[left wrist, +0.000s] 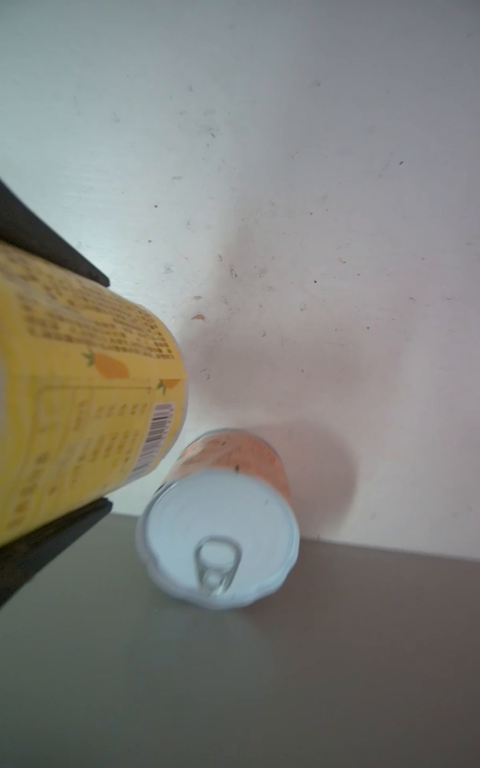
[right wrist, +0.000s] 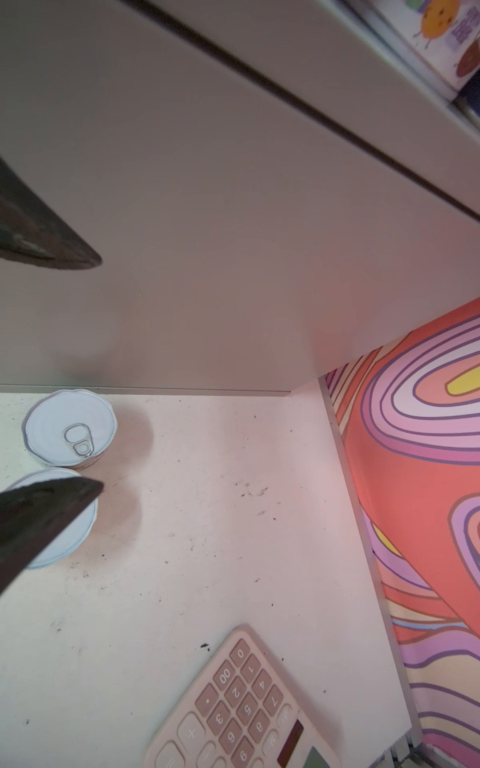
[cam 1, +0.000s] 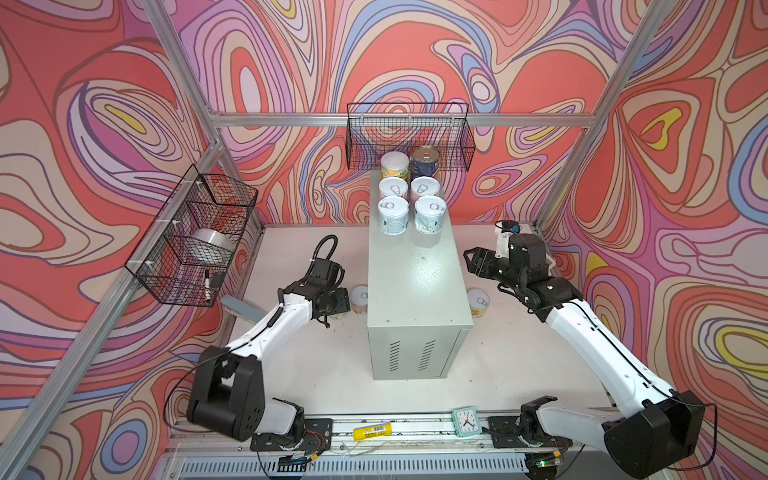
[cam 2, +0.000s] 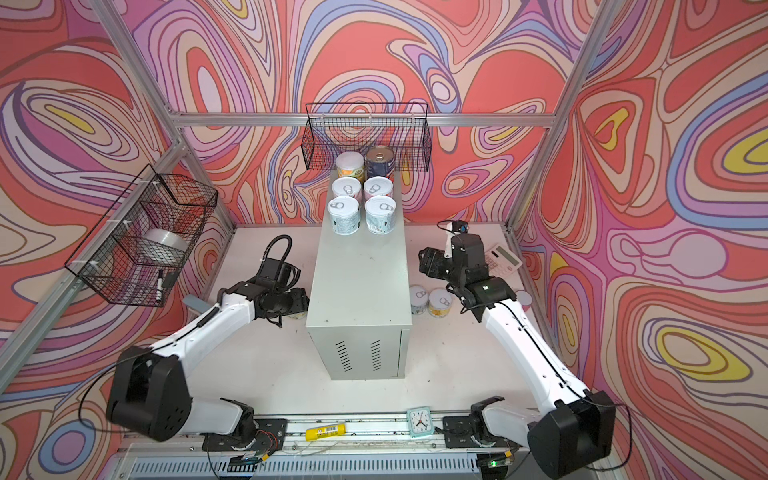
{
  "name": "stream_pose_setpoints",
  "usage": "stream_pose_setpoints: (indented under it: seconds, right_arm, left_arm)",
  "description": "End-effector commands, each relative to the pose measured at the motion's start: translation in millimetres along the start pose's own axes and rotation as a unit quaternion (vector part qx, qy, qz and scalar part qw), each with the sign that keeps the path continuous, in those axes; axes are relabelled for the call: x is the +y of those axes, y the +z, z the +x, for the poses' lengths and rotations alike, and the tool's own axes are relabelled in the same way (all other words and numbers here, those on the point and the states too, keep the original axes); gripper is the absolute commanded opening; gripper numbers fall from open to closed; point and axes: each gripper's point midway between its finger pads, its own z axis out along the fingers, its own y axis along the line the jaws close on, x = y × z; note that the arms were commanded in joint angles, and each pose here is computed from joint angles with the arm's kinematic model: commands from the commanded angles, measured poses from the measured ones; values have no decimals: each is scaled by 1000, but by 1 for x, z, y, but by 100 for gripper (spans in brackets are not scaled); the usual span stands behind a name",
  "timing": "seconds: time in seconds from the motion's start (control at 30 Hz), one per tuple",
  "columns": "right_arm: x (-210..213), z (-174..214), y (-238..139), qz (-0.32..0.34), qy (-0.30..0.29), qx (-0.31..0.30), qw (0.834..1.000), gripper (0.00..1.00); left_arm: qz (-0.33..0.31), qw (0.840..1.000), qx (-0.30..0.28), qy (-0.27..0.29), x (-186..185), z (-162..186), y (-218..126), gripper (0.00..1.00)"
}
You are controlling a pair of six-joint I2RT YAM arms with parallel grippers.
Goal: Place and organize the canned foods onto the counter
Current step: 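Close the left gripper on the yellow-labelled can and lift it, then carry the yellow-labelled can up over the cabinet top with the left gripper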
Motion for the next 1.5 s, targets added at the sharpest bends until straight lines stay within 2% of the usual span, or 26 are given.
stream_pose_setpoints:
  seconds: [0.0,0.2,0.33,0.53,0.83,1.0,1.2,1.47]
  right_arm:
    - [6,-7,-9,-13,1,-10,1000,81]
    - [14,-23,-29,-22,-5,-34,999,80]
    - [17,-32,-41,-26,-8,-51,998,81]
    - [21,-39,-52,-30,-11,-64,997,80]
    - [28,-56,-75,-38,-12,-89,995,80]
    - [28,-63,-85,-31,-14,-99,994,80]
    - [28,-63,-98,-35,-11,-113,993,79]
    - [27,-61,-103,-37,-11,-116,992,79]
  left_arm:
    - [46,998,-19,28,-14,-8,-69,0]
    - [69,994,-54,70,-22,-22,-165,0]
    - [41,988,-109,100,-20,-42,-223,0]
    - [58,975,-169,133,-40,-64,-276,0]
    - [84,950,-190,233,-105,-76,-300,0]
    - [94,936,-183,286,-143,-78,-296,0]
    - [110,931,-174,302,-177,-84,-278,0]
    - [119,931,-144,315,-203,-82,-251,0]
